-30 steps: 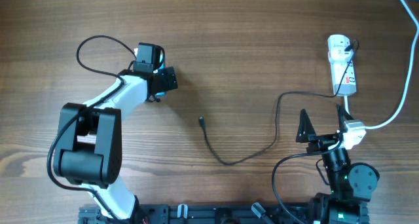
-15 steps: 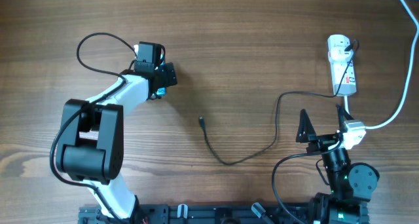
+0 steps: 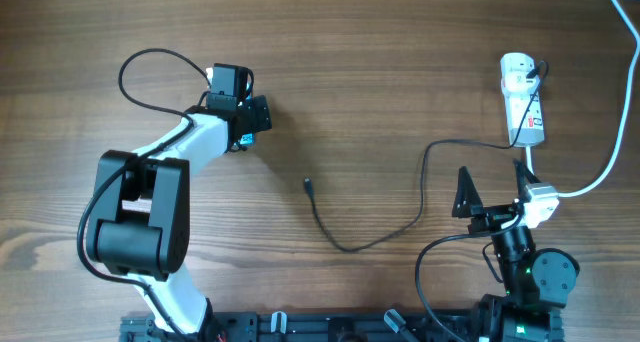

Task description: Plug charger to phone and switch on socket

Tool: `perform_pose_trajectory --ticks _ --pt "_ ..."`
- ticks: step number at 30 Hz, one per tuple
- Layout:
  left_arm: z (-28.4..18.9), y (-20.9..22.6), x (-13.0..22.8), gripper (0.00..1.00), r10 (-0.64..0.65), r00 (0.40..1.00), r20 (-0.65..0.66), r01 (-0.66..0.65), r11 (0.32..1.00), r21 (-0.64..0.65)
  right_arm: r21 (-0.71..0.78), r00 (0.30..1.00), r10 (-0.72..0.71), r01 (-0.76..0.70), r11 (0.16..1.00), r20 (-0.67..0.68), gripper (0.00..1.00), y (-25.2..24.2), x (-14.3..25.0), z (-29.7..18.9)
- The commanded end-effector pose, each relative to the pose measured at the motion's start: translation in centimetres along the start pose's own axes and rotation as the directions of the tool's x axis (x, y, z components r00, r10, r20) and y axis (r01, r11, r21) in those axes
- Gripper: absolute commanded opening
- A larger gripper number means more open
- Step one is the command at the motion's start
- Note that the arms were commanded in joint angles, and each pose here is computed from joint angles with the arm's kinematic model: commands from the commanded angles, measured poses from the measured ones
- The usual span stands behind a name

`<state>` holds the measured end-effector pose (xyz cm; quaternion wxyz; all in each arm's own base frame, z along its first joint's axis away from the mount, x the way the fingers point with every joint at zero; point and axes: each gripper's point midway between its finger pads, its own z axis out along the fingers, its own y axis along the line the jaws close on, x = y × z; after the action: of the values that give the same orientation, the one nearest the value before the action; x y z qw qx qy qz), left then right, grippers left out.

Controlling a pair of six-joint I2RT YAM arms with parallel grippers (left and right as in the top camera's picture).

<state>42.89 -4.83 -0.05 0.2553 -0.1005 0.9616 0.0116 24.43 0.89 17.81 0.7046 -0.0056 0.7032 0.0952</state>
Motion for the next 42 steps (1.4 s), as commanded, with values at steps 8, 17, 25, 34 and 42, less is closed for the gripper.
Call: perform_pose_trajectory --ticks 8,17,25,34,42 --pt "2.1 0.4 4.6 0.83 -0.003 0.989 -0.147 0.003 1.0 0.005 -0.014 1.0 0.003 -0.003 1.0 0.01 1.0 0.3 -0.2 0.0" --pt "1.4 0.9 5.8 0.71 0.003 0.98 -0.198 -0.006 1.0 -0.013 -0.014 1.0 0.003 -0.003 1.0 0.01 1.0 0.3 -0.2 0.0" --pt "-1.9 -0.3 7.1 0.69 0.004 0.957 -0.291 0.019 0.997 0.076 -0.014 1.0 0.003 -0.003 1.0 0.01 1.0 0.3 -0.2 0.0" --pt "-4.2 0.5 12.0 0.66 -0.043 0.863 -0.504 0.07 0.997 0.036 -0.014 1.0 0.003 -0.003 1.0 0.01 1.0 0.3 -0.2 0.0" --pt "-2.9 -0.5 9.1 1.0 -0.038 0.921 -0.388 0.076 0.994 0.082 -0.014 1.0 0.003 -0.003 1.0 0.01 1.0 0.3 -0.2 0.0"
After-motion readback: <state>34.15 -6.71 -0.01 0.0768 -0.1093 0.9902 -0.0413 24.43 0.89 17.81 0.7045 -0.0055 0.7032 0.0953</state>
